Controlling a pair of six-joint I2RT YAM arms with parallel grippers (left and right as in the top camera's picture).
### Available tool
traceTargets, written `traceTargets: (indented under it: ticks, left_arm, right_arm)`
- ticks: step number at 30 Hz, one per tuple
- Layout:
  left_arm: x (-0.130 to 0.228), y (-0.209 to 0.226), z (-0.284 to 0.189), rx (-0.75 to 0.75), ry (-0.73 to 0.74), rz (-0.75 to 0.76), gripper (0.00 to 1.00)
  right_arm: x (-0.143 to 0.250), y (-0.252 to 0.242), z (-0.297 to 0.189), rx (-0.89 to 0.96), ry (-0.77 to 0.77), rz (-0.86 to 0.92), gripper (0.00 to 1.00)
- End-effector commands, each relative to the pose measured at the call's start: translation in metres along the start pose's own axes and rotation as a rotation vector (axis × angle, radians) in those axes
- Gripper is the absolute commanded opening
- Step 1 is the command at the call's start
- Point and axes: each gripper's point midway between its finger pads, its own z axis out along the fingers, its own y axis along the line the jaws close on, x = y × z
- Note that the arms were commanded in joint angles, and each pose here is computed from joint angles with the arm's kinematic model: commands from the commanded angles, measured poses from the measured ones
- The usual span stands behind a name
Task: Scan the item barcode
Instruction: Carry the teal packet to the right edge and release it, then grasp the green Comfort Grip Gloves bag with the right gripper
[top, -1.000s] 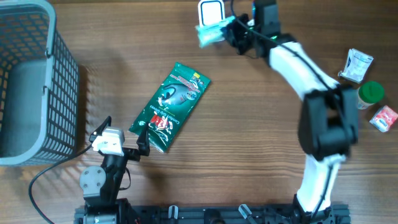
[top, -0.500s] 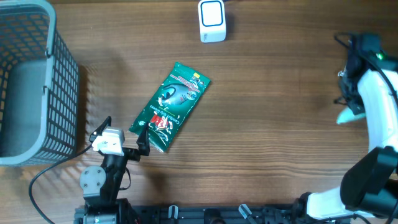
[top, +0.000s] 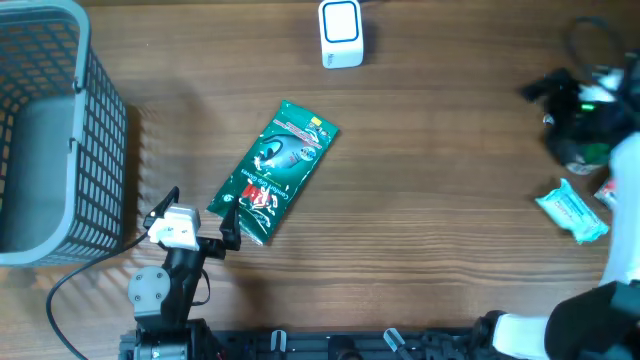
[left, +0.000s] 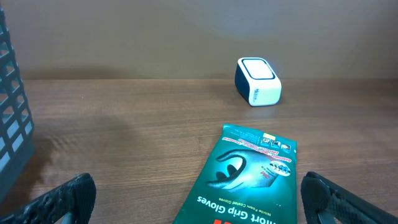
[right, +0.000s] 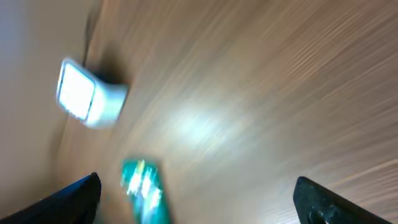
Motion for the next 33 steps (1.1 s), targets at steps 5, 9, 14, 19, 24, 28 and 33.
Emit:
traceTargets:
  ticks: [5,9,14,19,24,28,33]
  left_arm:
    - [0.001,0.001,0.000,-0.004,-0.001,0.001,1.00]
    - [0.001,0.001,0.000,-0.004,-0.001,0.001,1.00]
    - [0.001,0.001,0.000,-0.004,-0.001,0.001,1.00]
    - [0.001,0.001,0.000,-0.004,-0.001,0.001,1.00]
    - [0.001,0.001,0.000,-0.004,-0.001,0.001,1.00]
    - [0.001,0.001,0.000,-0.004,-0.001,0.001,1.00]
    - [0.001,0.001,0.000,-0.004,-0.001,0.001,1.00]
  right_arm:
    - [0.198,0.091,0.107,0.012,0.435,-0.004,1.00]
    - [0.284,0.075,0.164,0.201,0.544,0.071,1.00]
    - [0.336,0.054,0.217,0.265,0.579,-0.024,1.00]
    - [0.343,0.035,0.244,0.326,0.497,-0.039,1.00]
    - [0.377,0.016,0.296,0.288,0.585,-0.048,0.99]
    - [0.380,0.003,0.313,0.304,0.580,-0.019,0.14]
    - [0.335,0.015,0.310,0.277,0.473,-0.028,0.05]
